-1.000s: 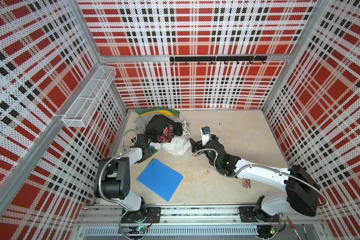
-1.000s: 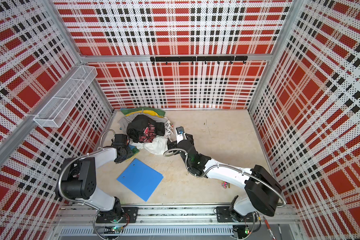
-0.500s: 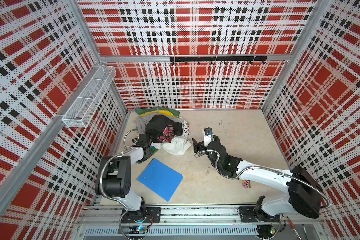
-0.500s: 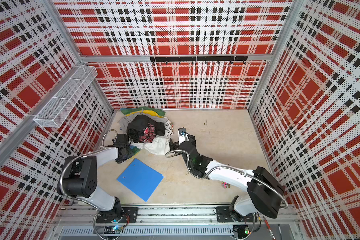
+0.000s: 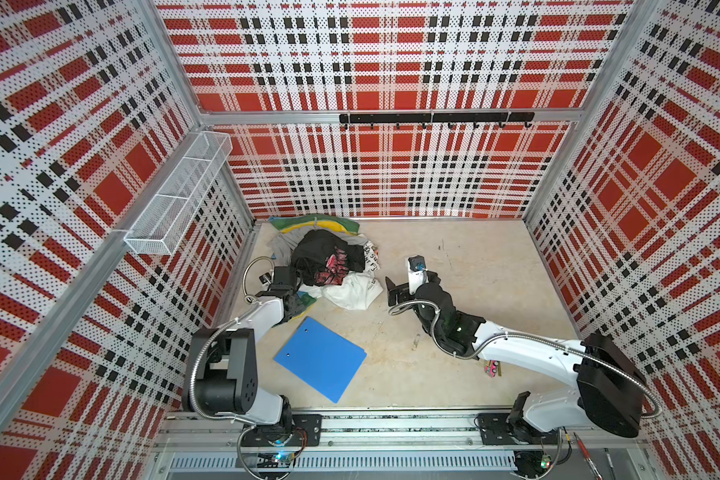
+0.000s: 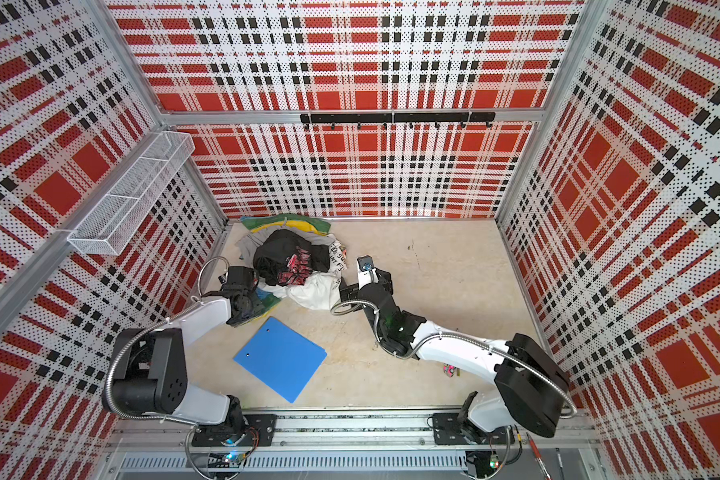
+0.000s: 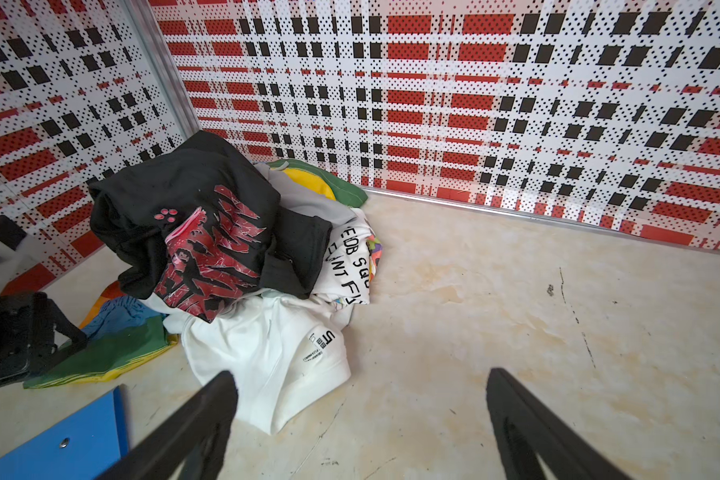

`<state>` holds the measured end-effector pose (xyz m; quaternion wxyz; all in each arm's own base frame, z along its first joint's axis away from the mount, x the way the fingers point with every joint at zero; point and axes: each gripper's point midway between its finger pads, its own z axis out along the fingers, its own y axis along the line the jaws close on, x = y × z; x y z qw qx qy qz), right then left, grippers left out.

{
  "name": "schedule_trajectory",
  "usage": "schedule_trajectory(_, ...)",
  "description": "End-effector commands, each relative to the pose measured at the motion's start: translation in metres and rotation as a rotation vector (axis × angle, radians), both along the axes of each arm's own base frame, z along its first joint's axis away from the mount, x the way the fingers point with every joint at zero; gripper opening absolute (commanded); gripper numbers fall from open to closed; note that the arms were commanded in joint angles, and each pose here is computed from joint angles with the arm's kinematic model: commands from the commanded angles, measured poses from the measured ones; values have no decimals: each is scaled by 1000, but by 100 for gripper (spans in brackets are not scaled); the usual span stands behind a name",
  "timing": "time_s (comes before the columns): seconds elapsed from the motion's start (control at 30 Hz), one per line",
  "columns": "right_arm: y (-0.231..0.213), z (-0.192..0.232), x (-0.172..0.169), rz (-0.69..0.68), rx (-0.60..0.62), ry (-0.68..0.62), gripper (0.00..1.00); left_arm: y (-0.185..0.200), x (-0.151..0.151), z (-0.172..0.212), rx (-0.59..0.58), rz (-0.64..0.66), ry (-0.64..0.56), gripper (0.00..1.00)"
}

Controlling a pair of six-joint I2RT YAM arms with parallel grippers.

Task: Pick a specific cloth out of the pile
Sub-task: 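Close the left gripper on the green edge of the rainbow cloth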

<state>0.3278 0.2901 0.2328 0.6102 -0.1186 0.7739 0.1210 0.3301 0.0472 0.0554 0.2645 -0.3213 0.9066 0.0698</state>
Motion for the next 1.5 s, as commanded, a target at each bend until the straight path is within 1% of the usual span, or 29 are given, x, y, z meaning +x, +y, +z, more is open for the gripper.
schedule_trajectory(0.0, 2, 11, 0, -1, 42, -23, 100, -5, -6, 8, -17, 1, -23, 50)
schedule_trajectory(0.07, 1, 11, 0, -2, 43, -22, 100, -8, -8, 9, -33, -7, -39, 59)
schedule_trajectory(0.13, 0, 12, -1, -4, 46, -25, 100, -11, -10, 8, -51, -23, -51, 63)
schedule_trajectory(0.27, -1, 14, -1, -6, 47, -28, 100, -19, -11, 2, -80, -59, -42, 62)
schedule_trajectory(0.37, -1, 14, -1, -4, 53, -27, 100, -19, -14, -4, -50, -67, -5, 59)
schedule_trajectory(0.5, -1, 12, -1, -5, 53, -23, 100, -23, -13, -16, -53, -75, 31, 63)
schedule_trajectory(0.7, -4, 13, -3, -9, 52, -24, 100, -33, -6, -28, -41, -89, 62, 64)
schedule_trajectory(0.87, -4, 12, -2, -10, 44, -22, 100, -34, 0, -31, -50, -81, 45, 65)
schedule_trajectory(1.1, -3, 10, -2, -10, 39, -19, 100, -21, 9, -23, -45, -45, -6, 65)
schedule_trajectory(1.3, -2, 8, -1, -11, 32, -16, 100, -20, 17, -23, -52, -57, -20, 56)
schedule_trajectory(1.47, -3, 6, -1, -14, 29, -12, 100, -19, 21, -25, -55, -63, -27, 40)
